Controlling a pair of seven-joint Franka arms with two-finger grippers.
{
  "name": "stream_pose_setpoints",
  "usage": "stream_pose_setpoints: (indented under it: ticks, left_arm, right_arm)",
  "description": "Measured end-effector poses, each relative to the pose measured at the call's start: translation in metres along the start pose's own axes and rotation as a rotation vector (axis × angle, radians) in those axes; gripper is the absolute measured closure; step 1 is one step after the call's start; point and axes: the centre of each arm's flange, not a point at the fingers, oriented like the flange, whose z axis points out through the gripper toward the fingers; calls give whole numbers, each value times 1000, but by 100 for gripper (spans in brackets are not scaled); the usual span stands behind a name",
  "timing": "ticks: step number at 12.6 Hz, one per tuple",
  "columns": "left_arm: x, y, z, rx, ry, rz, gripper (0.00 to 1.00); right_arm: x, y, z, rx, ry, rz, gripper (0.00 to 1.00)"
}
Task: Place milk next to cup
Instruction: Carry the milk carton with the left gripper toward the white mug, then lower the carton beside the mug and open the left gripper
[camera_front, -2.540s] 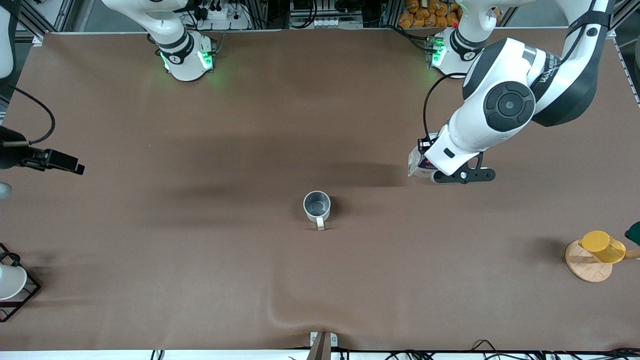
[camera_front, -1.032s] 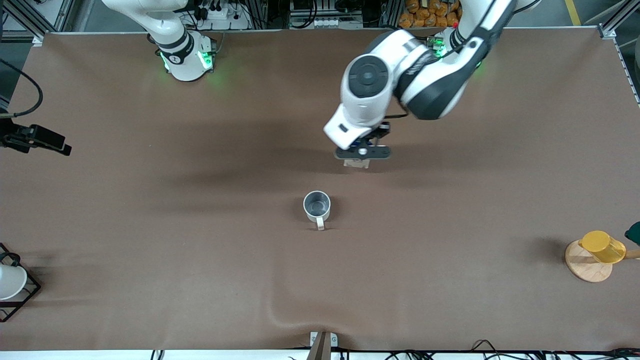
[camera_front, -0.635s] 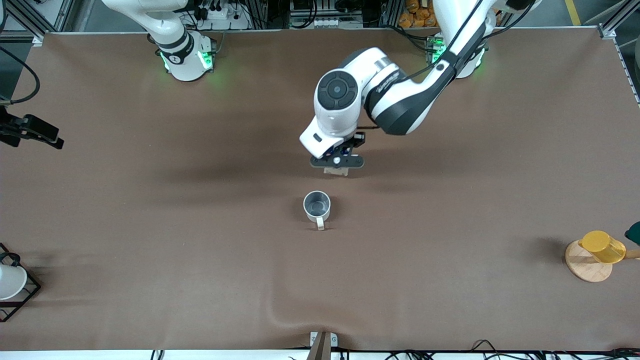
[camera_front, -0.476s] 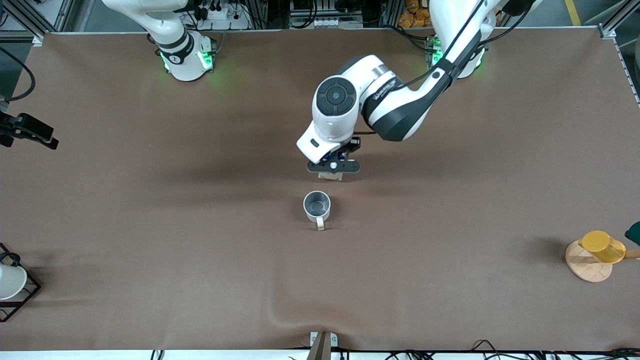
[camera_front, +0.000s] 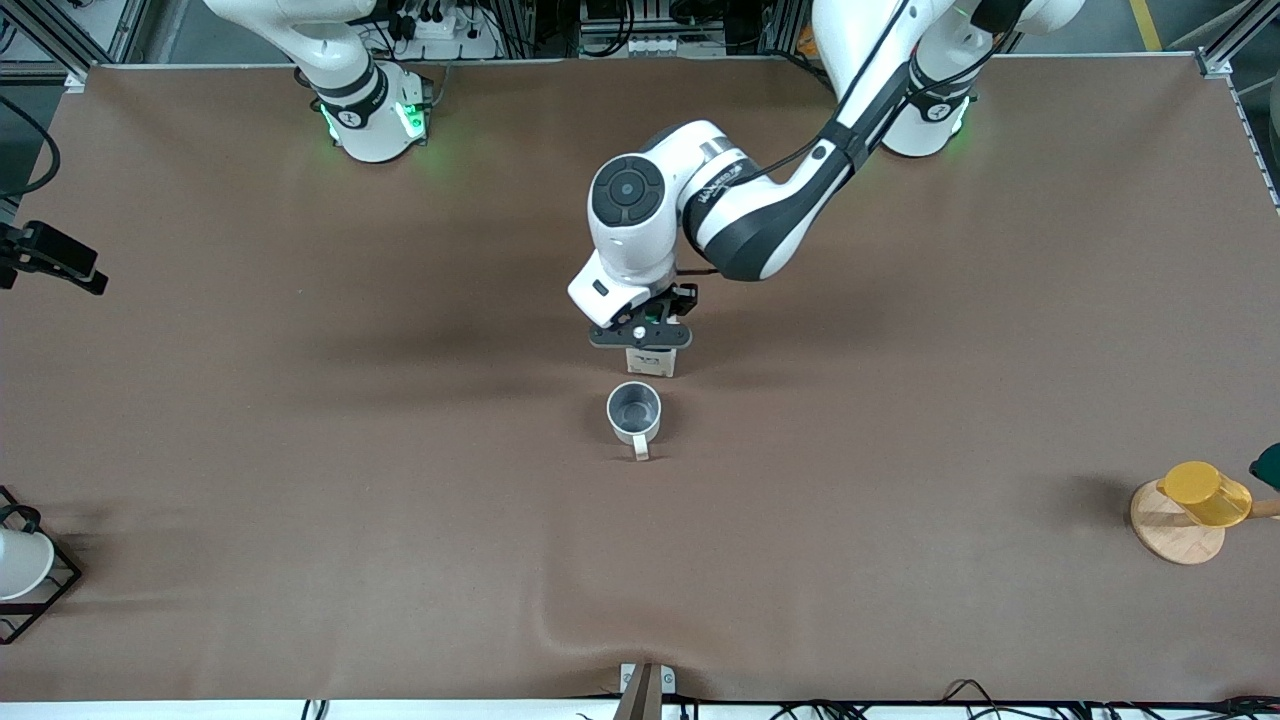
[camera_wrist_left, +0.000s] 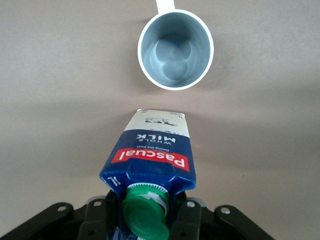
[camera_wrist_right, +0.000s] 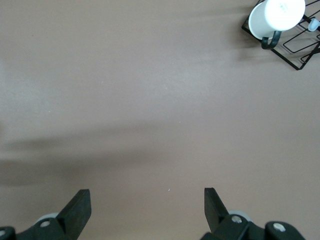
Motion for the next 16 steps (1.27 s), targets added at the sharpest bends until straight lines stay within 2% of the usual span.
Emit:
stream_pose_setpoints:
  ticks: [6,8,13,16]
  left_arm:
    - [13,0,10,-25,21,-14,57]
    - [14,0,10,-28,23,-15,52]
    - [18,-1,-5,-49,39,-24,0]
    - [14,-10,-56,-74,46,-47,0]
  right_arm:
    - [-1,9,1,0,-6,15,0]
    - [-2,8,1,0,-12,14,0]
    - [-2,9,2,1,-17,15,0]
    - [-4,5,3,3,-32,8,0]
